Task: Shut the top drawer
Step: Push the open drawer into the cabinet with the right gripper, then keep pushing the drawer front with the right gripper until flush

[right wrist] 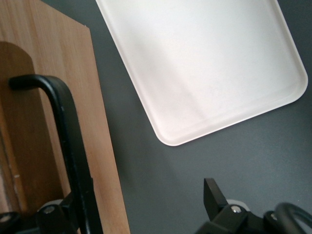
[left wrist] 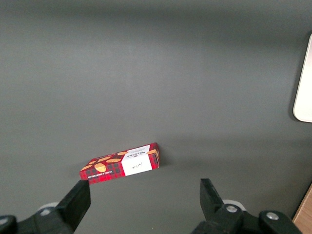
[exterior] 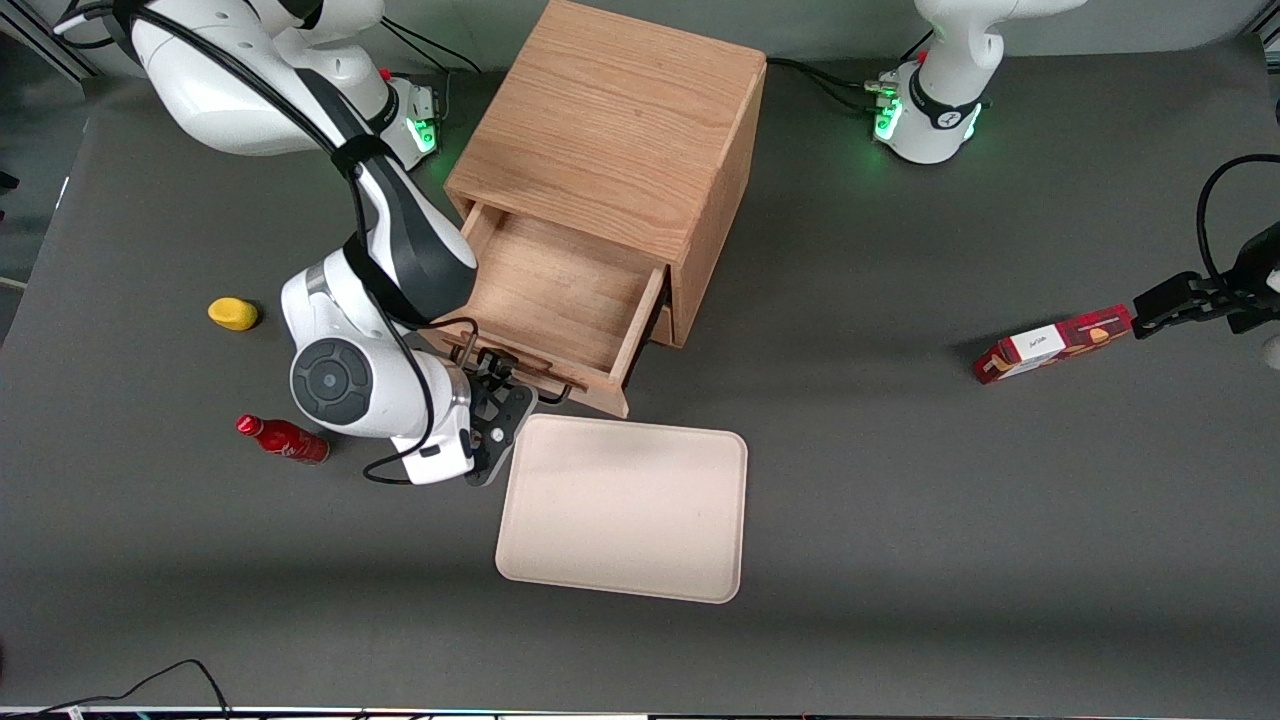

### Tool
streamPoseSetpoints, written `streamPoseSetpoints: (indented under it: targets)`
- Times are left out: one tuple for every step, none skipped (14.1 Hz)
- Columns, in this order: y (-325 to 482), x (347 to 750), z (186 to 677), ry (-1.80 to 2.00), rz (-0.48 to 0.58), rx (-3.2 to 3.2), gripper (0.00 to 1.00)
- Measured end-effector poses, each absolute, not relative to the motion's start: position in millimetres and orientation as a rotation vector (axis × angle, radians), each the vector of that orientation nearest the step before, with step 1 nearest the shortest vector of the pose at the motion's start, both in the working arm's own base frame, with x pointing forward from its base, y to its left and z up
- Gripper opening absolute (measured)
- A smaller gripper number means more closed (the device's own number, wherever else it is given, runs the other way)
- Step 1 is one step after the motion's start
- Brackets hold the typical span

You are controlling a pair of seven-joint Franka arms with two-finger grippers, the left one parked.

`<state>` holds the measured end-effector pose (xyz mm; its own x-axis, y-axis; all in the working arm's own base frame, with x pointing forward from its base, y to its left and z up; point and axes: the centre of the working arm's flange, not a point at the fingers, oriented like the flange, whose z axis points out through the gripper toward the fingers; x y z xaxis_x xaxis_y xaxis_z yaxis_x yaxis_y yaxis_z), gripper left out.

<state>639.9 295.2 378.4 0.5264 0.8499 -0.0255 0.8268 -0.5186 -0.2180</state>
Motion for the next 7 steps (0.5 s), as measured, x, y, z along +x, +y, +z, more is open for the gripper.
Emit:
streamPoseSetpoints:
  targets:
    - [296, 635, 379, -1.441, 0.19, -2.585, 1.0]
    - [297, 630, 380, -1.448, 0.192, -2.585, 1.0]
    - [300, 625, 381, -1.457, 0.191, -2.584, 1.0]
    - [302, 619, 382, -1.463, 0.192, -2.584, 1.0]
    - [304, 614, 382, -1.469, 0.186, -2.586, 1.0]
    - [306, 609, 382, -1.475, 0.184, -2.587, 1.0]
    - [307, 604, 381, -1.481, 0.183, -2.587, 1.0]
